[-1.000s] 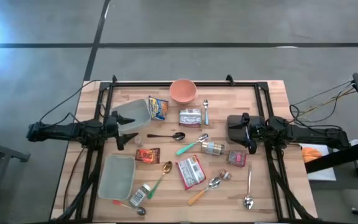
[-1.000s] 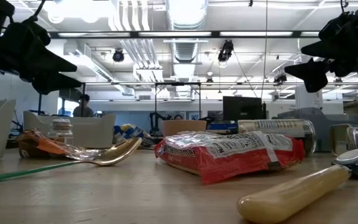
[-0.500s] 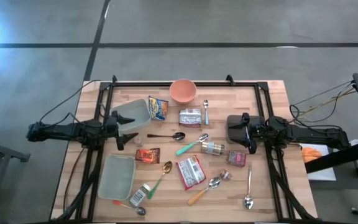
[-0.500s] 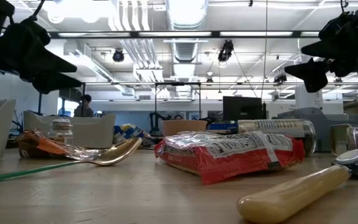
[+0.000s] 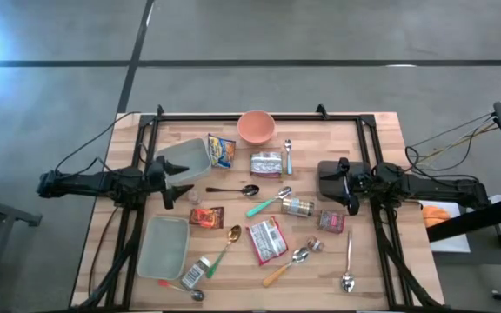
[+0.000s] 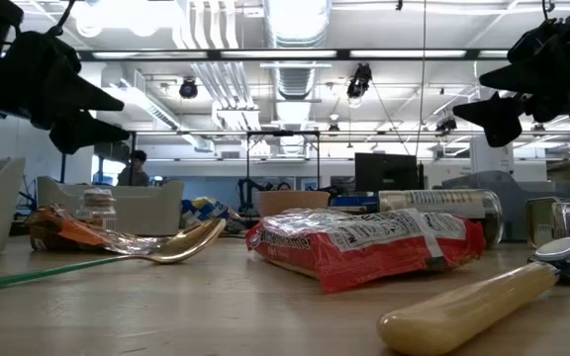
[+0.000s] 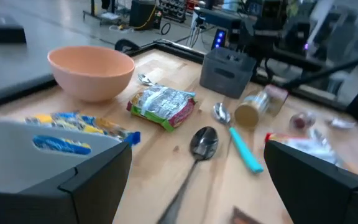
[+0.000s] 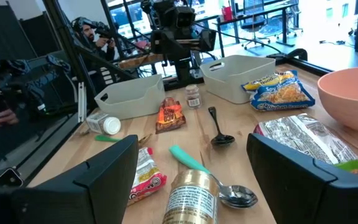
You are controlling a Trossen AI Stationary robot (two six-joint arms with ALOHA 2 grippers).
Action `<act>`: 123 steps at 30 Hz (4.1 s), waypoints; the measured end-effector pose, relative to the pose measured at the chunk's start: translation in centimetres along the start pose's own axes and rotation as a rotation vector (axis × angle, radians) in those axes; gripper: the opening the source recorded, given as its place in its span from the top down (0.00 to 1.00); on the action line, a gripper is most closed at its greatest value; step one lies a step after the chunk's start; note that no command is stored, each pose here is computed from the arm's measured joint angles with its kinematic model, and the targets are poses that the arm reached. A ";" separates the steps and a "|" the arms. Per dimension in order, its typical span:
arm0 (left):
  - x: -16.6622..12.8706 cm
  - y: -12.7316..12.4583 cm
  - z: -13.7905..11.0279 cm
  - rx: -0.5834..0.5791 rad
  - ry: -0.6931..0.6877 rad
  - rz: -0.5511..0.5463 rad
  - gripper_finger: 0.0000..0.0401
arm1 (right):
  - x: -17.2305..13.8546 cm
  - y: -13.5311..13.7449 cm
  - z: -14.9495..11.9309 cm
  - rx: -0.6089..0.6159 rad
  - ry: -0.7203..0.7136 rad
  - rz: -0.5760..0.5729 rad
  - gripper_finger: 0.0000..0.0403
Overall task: Pick & Place Food Item
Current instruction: Put the left brown seasoning bottle into the top gray bin
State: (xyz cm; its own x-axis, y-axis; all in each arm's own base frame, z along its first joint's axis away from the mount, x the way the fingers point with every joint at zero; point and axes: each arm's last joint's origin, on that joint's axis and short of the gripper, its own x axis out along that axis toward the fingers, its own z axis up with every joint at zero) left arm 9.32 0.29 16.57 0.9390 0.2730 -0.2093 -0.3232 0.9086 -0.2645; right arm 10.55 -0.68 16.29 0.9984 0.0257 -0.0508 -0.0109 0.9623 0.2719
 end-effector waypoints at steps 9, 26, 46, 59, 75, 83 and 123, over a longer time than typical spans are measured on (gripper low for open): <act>0.0 0.0 0.1 -0.077 -0.015 -0.001 0.08 | 0.0 -0.2 0.1 -0.187 -0.021 -0.088 0.26; -0.3 -1.3 1.4 -0.071 -0.011 -0.306 0.08 | -0.1 -0.6 0.2 -0.320 -0.029 -0.205 0.26; 4.4 -4.6 5.1 0.191 0.609 -0.116 0.08 | -0.5 0.4 2.9 0.081 -0.339 -0.042 0.26; 6.4 -5.3 5.0 0.128 0.912 0.062 0.08 | -0.9 1.0 3.9 -0.109 -0.421 0.028 0.26; 8.8 -5.5 3.6 0.006 1.113 0.361 0.08 | -0.3 0.4 3.0 -0.057 -0.328 -0.076 0.26; 9.5 -5.3 2.7 0.043 1.129 0.426 0.08 | -0.3 0.4 3.0 -0.016 -0.326 -0.069 0.26; 10.4 -4.8 1.2 0.163 1.137 0.410 0.60 | 0.1 0.3 2.7 0.040 -0.289 -0.070 0.26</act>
State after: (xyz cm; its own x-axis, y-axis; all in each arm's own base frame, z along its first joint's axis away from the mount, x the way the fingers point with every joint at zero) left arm 20.82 -0.87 16.76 0.1057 0.1907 -0.9759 -0.4760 0.8714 0.1186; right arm 10.80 -1.15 18.96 0.9713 -0.1238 0.2032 0.0547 0.9473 0.3157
